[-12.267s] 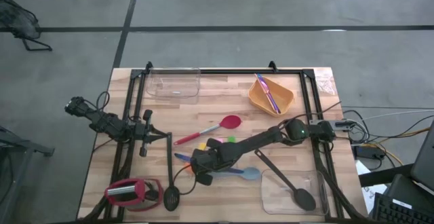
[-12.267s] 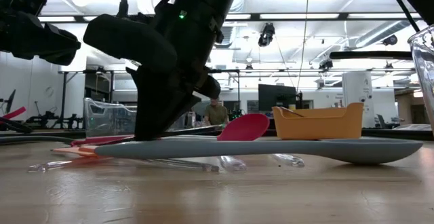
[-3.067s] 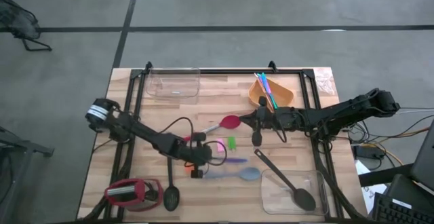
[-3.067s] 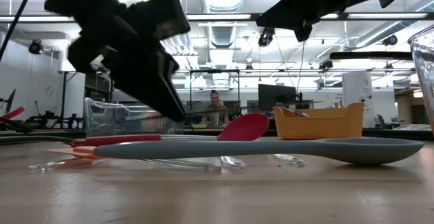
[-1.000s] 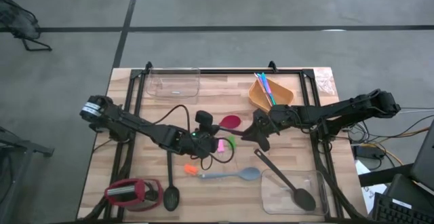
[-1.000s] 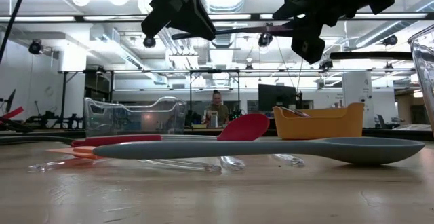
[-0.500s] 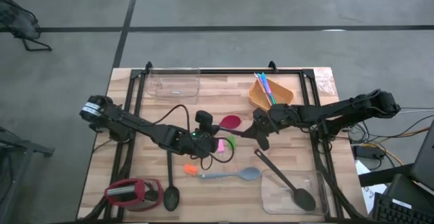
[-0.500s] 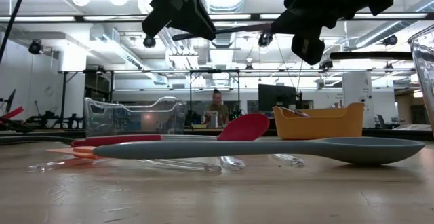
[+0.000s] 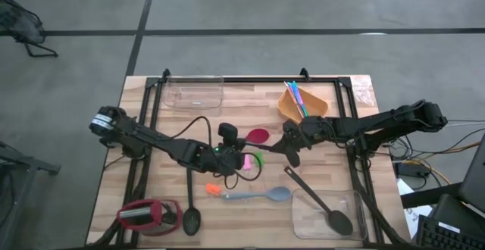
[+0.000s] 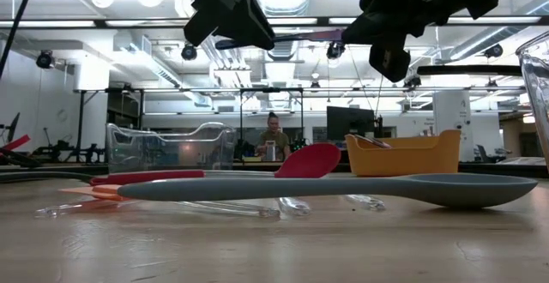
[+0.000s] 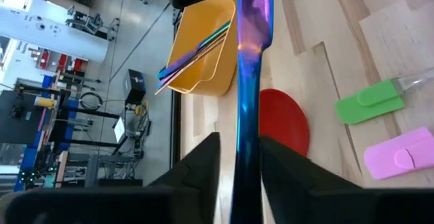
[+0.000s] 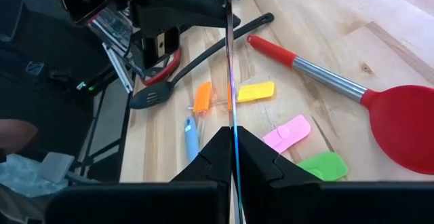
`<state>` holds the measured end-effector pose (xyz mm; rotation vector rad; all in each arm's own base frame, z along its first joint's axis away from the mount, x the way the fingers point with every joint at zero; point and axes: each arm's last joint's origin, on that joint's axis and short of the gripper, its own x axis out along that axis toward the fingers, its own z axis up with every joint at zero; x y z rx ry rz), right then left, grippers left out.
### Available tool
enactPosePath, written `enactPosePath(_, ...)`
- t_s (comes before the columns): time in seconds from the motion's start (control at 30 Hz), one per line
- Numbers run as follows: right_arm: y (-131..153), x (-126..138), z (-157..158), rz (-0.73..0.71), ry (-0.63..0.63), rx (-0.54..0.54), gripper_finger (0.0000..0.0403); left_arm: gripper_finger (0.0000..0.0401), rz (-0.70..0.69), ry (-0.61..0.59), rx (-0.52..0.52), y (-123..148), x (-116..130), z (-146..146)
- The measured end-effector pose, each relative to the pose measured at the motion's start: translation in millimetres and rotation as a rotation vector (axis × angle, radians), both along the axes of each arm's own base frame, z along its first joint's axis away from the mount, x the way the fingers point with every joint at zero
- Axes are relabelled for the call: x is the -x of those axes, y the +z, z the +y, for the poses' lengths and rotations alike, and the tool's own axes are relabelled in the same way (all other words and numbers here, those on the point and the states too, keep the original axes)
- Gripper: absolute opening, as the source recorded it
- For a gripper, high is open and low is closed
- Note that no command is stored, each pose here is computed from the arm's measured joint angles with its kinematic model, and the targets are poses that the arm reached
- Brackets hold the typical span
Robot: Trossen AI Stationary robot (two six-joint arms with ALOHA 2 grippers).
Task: Pick & Place Kitchen Items
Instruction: Put the blue knife into the yellow bin
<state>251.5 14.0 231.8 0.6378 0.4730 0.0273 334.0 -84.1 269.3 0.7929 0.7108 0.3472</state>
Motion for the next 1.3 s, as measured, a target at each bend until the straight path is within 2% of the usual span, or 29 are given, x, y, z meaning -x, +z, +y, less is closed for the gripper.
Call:
enactPosePath(0.2,-1.1,0.2,-3.0,0.011,-0.053,0.023,0.0008,0.0162,-0.014,0.014,0.014,0.1,0.0,0.1)
enactPosePath(0.37,-2.4,0.6,-7.1,0.023,-0.118,0.059,0.0008,0.0186,-0.034,0.051,-0.013,1.3,0.4,-0.1)
enactPosePath(0.77,-9.2,12.7,-23.2,0.182,-0.339,0.215,0.0008,0.0186,-0.043,0.093,0.035,-4.0,3.0,1.7)
enactPosePath(0.97,2.0,30.7,-29.3,0.272,-0.509,0.342,0.0008,0.0186,-0.046,0.109,0.055,-5.3,4.0,2.0)
enactPosePath(1.17,3.4,50.8,-33.9,0.360,-0.667,0.426,0.0008,0.0186,-0.042,0.116,0.062,-9.4,5.4,2.4)
enactPosePath(1.3,2.7,54.7,-38.1,0.376,-0.732,0.462,0.0008,0.0186,-0.042,0.119,0.067,-10.8,5.8,2.6)
